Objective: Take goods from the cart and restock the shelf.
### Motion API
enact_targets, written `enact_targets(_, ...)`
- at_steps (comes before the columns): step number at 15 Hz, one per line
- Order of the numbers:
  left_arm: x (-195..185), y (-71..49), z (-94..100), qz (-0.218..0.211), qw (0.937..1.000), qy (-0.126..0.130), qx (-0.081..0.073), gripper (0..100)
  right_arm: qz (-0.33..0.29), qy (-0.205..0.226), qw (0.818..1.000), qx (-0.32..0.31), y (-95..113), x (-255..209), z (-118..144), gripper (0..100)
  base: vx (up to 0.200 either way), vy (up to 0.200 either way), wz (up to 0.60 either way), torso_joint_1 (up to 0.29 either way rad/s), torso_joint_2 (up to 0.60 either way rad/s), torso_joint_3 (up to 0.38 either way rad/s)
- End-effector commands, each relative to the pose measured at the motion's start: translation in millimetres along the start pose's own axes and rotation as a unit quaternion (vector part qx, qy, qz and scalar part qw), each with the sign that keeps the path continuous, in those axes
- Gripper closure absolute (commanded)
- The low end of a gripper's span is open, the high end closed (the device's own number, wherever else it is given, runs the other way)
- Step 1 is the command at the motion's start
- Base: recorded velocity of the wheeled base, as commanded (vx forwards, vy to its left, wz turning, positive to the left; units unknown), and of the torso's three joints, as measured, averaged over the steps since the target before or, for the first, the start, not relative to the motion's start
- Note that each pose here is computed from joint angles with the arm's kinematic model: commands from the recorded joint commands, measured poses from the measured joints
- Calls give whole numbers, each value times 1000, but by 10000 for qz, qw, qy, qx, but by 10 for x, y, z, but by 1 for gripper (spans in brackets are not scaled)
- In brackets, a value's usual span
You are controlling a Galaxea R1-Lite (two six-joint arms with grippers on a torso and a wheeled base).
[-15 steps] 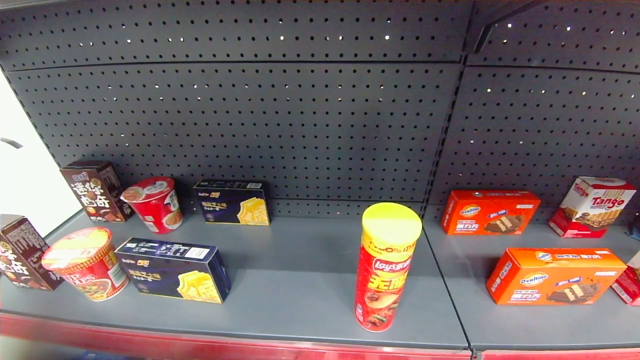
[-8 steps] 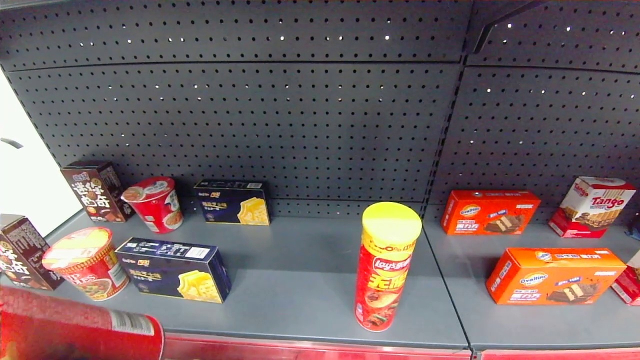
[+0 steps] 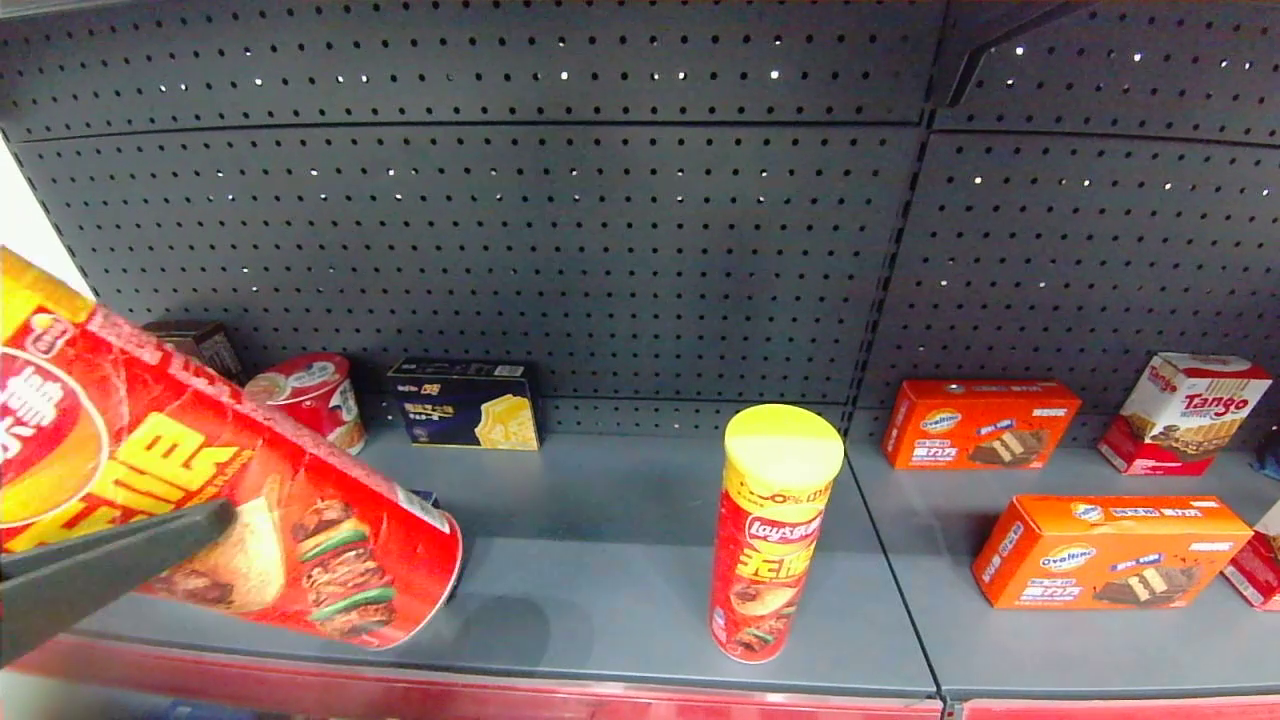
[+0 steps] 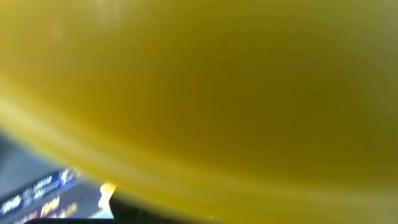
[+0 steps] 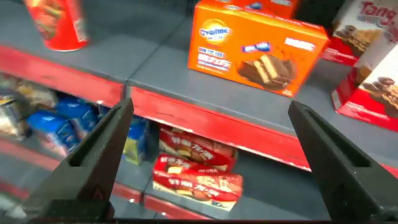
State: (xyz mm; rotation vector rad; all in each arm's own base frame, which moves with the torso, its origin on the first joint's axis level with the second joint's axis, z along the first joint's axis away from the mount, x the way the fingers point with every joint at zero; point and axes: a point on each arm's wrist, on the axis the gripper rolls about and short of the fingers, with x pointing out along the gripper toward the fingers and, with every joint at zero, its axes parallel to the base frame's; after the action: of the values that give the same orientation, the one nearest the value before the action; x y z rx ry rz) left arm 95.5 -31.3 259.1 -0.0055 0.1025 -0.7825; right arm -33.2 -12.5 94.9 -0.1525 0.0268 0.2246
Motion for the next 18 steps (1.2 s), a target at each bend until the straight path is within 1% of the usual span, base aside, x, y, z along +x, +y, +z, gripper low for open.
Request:
enact_targets(1, 286, 134, -56, -165, 9992, 319, -178, 100, -64, 21, 10000, 9, 11, 47, -73, 0, 0, 0, 0, 0, 0, 0)
enact_targets(3, 364, 172, -70, -189, 9987, 424, -232, 100, -17, -78, 10000, -14, 16, 60, -76, 0, 0, 0, 0, 0, 0, 0)
enact_targets(5, 402, 177, -93, -214, 9982, 507, -240, 100, -9, -79, 10000, 17, 16, 61, -79, 0, 0, 0, 0, 0, 0, 0)
enact_targets(6, 402, 177, -93, -214, 9982, 507, -240, 100, -9, -79, 10000, 17, 16, 61, -79, 0, 0, 0, 0, 0, 0, 0)
enact_targets(7, 472, 219, -123, -150, 9979, 621, -142, 100, -36, -60, 9997, 215, 16, 63, -84, 0, 0, 0, 0, 0, 0, 0)
enact_targets(9, 604, 283, -84, -202, 9976, 665, 35, 100, -36, -60, 9998, 207, 16, 63, -84, 0, 0, 0, 0, 0, 0, 0)
enact_targets(11, 748, 364, -39, -216, 9970, 750, 8, 100, -52, -66, 9998, 200, 15, 61, -81, 0, 0, 0, 0, 0, 0, 0)
enact_targets(13, 1013, 462, -21, -317, 9955, 894, -15, 100, -60, -65, 9998, 200, 14, 61, -81, 0, 0, 0, 0, 0, 0, 0)
enact_targets(14, 1121, 511, -29, -336, 9947, 967, 24, 100, -51, -59, 9998, 207, 15, 63, -85, 0, 0, 0, 0, 0, 0, 0)
enact_targets(15, 1211, 552, -31, -329, 9941, 1036, 30, 100, -44, -67, 9997, 216, 15, 63, -83, 0, 0, 0, 0, 0, 0, 0)
enact_targets(16, 1270, 580, -28, -331, 9938, 1063, 25, 100, -44, -67, 9998, 208, 15, 63, -83, 0, 0, 0, 0, 0, 0, 0)
enact_targets(18, 1470, 639, -69, -428, 9918, 1203, 69, 100, -51, -59, 9997, 215, 16, 64, -87, 0, 0, 0, 0, 0, 0, 0)
